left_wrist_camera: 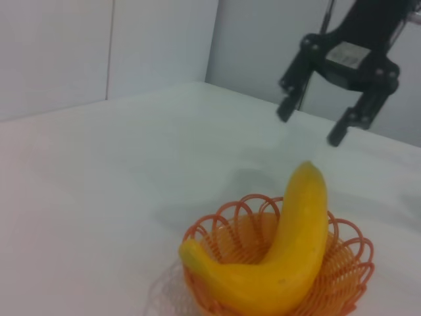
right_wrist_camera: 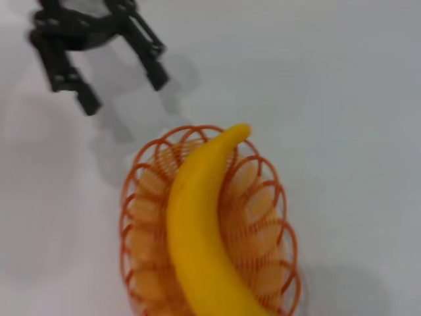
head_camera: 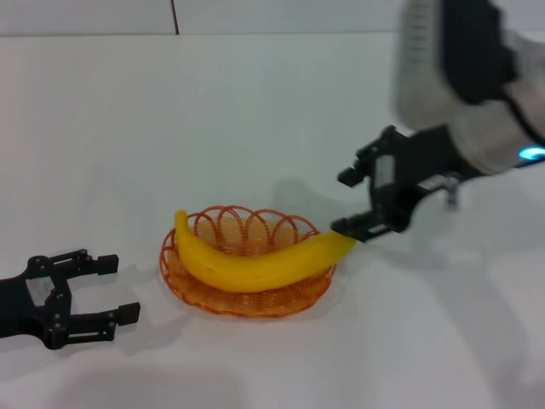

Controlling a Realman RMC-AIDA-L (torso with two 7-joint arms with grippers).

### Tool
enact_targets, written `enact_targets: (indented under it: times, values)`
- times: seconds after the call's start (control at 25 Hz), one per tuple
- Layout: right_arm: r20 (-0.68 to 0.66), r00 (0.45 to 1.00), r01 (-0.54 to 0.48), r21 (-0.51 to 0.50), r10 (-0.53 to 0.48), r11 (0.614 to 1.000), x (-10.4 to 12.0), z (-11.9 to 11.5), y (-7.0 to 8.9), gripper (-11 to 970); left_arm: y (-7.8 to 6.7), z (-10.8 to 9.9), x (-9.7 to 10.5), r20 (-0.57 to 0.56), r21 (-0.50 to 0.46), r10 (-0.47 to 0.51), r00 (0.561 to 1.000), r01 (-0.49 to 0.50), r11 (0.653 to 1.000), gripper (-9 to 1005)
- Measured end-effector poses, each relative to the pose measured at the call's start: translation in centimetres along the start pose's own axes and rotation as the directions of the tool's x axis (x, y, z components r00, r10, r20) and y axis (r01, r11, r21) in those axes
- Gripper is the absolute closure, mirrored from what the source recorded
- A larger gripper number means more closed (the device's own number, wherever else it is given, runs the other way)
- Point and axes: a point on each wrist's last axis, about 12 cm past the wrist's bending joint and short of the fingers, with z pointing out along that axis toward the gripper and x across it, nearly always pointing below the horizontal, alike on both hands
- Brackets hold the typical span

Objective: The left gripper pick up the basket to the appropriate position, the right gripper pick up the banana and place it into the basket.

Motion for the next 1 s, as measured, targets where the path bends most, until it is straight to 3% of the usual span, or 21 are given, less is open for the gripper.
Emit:
enact_targets:
  times: [0.2, 0.4, 0.52, 0.68, 1.0]
  values:
    - [0.149, 0.988, -0.028, -0.085, 0.041, 0.996, 4.2, -2.1, -0.2, 192, 0.0, 0.0, 0.0, 0.0, 0.0, 0.0, 1.0, 0.0, 1.0, 149]
    - [0.232, 0.971, -0.009, -0.163, 0.048, 0.987, 9.0, -2.1, -0.7, 165, 0.1, 0.0, 0.0, -0.003, -0.008, 0.008, 1.0, -0.008, 1.0, 149]
    - [0.309, 0.951, 0.041, -0.149, 0.007, 0.988, 11.5, -1.7, -1.0, 160, 0.3, 0.2, -0.2, -0.003, -0.008, 0.013, 1.0, -0.013, 1.0, 149]
    - [0.392, 0.92, 0.026, -0.098, 0.015, 0.995, 14.2, -1.9, -1.4, 153, 0.5, 0.5, -0.5, -0.009, 0.003, 0.024, 1.0, -0.024, 1.0, 149]
    - [0.462, 0.886, -0.01, -0.065, 0.039, 0.998, 17.0, -0.8, -1.3, 97, 0.4, 0.9, -0.7, -0.012, 0.018, 0.054, 0.998, -0.054, 0.998, 149]
